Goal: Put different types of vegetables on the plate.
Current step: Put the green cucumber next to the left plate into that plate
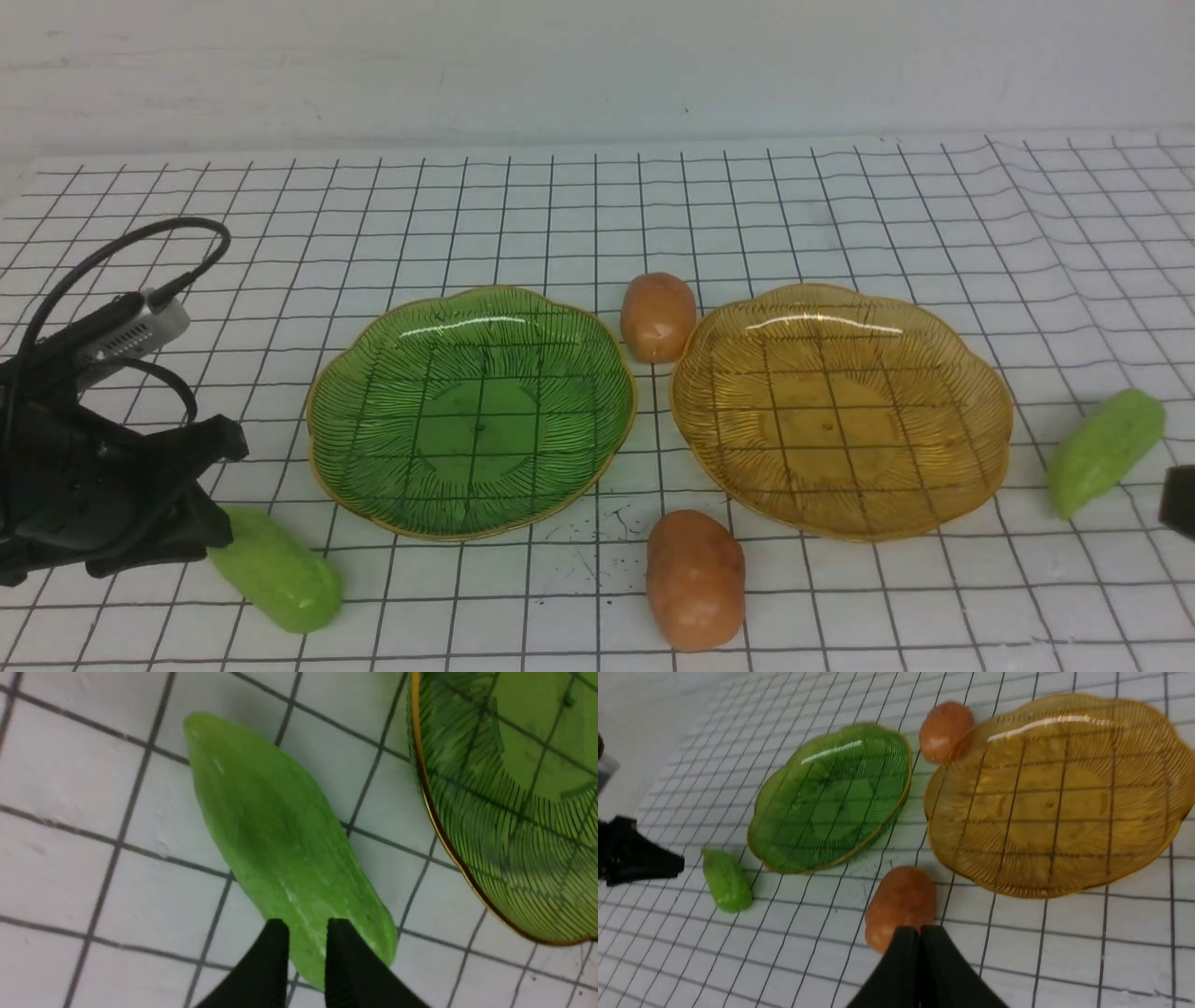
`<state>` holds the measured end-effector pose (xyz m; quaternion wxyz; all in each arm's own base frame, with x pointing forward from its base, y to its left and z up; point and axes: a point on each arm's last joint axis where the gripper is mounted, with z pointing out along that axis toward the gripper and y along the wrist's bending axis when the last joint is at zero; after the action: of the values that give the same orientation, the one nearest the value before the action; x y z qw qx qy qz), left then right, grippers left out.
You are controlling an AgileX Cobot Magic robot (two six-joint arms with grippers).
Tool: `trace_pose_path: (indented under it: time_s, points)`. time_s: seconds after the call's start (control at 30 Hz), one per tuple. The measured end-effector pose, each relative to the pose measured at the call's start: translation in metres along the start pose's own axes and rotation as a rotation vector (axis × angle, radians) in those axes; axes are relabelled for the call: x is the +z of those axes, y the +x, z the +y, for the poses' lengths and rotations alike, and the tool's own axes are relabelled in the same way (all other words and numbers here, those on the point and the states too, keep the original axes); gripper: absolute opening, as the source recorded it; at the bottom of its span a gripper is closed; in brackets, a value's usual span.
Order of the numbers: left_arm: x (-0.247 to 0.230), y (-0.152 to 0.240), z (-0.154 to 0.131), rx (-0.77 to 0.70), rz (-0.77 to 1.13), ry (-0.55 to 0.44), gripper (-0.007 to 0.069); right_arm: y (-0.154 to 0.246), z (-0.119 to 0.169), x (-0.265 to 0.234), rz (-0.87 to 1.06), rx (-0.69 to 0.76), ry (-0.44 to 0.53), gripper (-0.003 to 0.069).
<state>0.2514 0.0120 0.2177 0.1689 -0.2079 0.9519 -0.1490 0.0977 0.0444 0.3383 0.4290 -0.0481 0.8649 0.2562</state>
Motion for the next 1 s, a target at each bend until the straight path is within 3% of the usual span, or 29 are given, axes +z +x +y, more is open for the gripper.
trace_pose_path:
  time_s: [0.13,0.17,0.2,0.23,0.27,0.33,0.4,0.6,0.77,0.8,1.0]
  points:
    - [0.004,-0.006,0.001,-0.009,-0.035,-0.002,0.0314,-0.001,0.001,0.005,0.029,0.003,-0.032,-0.0015]
    - [0.011,-0.009,0.002,-0.02,-0.035,-0.007,0.0405,-0.001,0.002,0.005,0.03,0.005,-0.041,-0.0015]
    - [0.013,-0.009,0.003,-0.024,-0.031,-0.008,0.0414,-0.001,0.002,0.005,0.029,0.005,-0.043,-0.0015]
    - [0.019,-0.011,0.004,-0.038,-0.028,-0.011,0.0487,-0.001,0.002,0.005,0.029,0.007,-0.05,-0.0015]
    - [0.019,-0.011,0.004,-0.038,-0.028,-0.011,0.0487,-0.001,0.003,0.005,0.028,0.008,-0.051,-0.0015]
    - [0.032,-0.013,0.007,-0.07,-0.014,-0.013,0.0575,-0.001,0.003,0.005,0.028,0.007,-0.054,-0.0015]
    - [0.039,-0.014,0.008,-0.084,-0.002,-0.019,0.0608,-0.001,0.003,0.005,0.028,0.007,-0.054,-0.0015]
    - [0.058,-0.015,0.014,-0.108,0.025,-0.04,0.0617,-0.001,0.003,0.005,0.028,0.003,-0.054,-0.0015]
    - [0.064,-0.016,0.016,-0.123,0.042,-0.04,0.0489,0.0,0.001,0.005,0.044,-0.042,-0.04,-0.0015]
    - [0.061,-0.017,0.015,-0.086,0.059,-0.048,0.0414,0.001,-0.001,0.005,0.059,-0.057,-0.012,-0.0015]
    - [0.028,-0.031,0.004,0.049,0.087,-0.066,0.0419,-0.004,-0.023,0.016,0.192,-0.036,0.172,-0.0015]
